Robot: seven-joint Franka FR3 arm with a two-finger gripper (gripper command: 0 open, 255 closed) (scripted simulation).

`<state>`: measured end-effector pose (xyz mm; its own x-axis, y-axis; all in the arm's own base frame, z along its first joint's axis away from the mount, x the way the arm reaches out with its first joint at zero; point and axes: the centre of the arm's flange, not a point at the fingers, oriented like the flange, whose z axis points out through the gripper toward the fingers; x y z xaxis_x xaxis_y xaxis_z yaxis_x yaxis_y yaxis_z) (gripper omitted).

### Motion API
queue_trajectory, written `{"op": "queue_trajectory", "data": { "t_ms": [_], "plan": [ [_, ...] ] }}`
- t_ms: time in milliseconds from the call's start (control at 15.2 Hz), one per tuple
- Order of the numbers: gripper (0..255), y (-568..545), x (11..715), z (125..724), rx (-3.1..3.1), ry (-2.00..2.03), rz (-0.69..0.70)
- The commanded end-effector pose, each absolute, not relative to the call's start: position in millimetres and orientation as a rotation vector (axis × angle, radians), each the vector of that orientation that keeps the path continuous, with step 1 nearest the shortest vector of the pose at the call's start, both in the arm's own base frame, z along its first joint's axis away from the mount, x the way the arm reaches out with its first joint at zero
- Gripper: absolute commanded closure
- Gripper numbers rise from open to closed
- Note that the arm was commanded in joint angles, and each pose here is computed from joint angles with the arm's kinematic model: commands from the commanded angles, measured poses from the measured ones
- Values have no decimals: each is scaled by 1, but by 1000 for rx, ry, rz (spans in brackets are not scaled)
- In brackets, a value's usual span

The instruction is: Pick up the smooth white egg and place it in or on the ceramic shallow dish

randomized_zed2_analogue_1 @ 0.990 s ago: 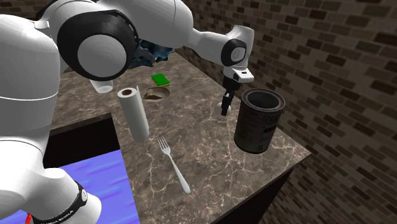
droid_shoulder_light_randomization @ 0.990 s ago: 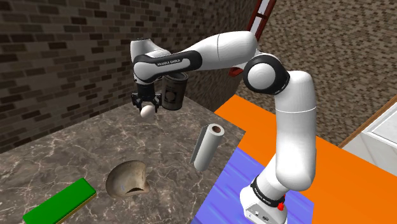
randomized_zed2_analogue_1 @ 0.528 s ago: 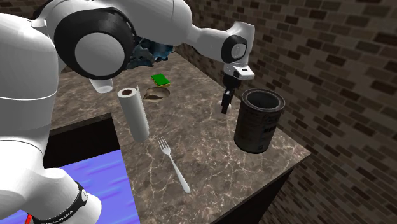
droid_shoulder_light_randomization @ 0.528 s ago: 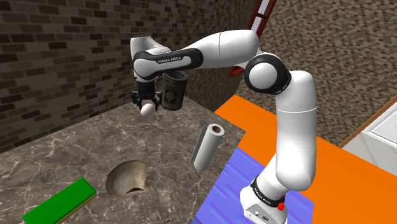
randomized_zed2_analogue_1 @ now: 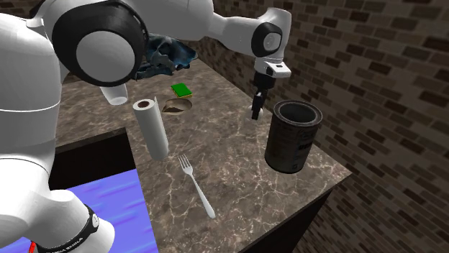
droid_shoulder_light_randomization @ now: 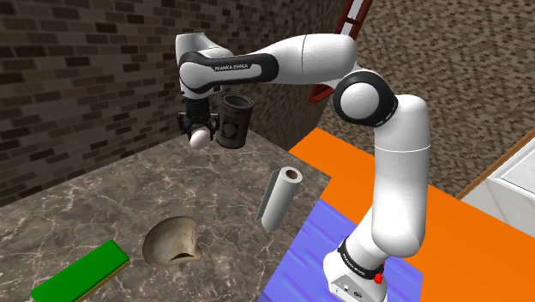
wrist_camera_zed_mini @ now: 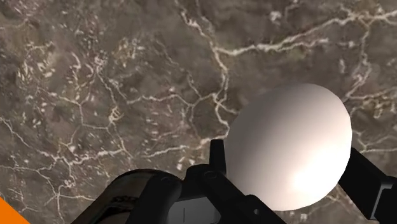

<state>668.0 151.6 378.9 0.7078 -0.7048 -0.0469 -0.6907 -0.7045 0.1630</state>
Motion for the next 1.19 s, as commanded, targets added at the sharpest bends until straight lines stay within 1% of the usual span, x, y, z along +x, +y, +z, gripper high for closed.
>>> {"op": "queue_trajectory", "data": {
  "t_ms": [0, 792, 1122],
  "plan": [
    [255, 152, 667, 389, 2778, -1141, -160],
    [255, 152, 667, 447, 2778, -1141, -160],
    [255, 198, 620, 447, 2778, -1141, -160]
  ]
}}
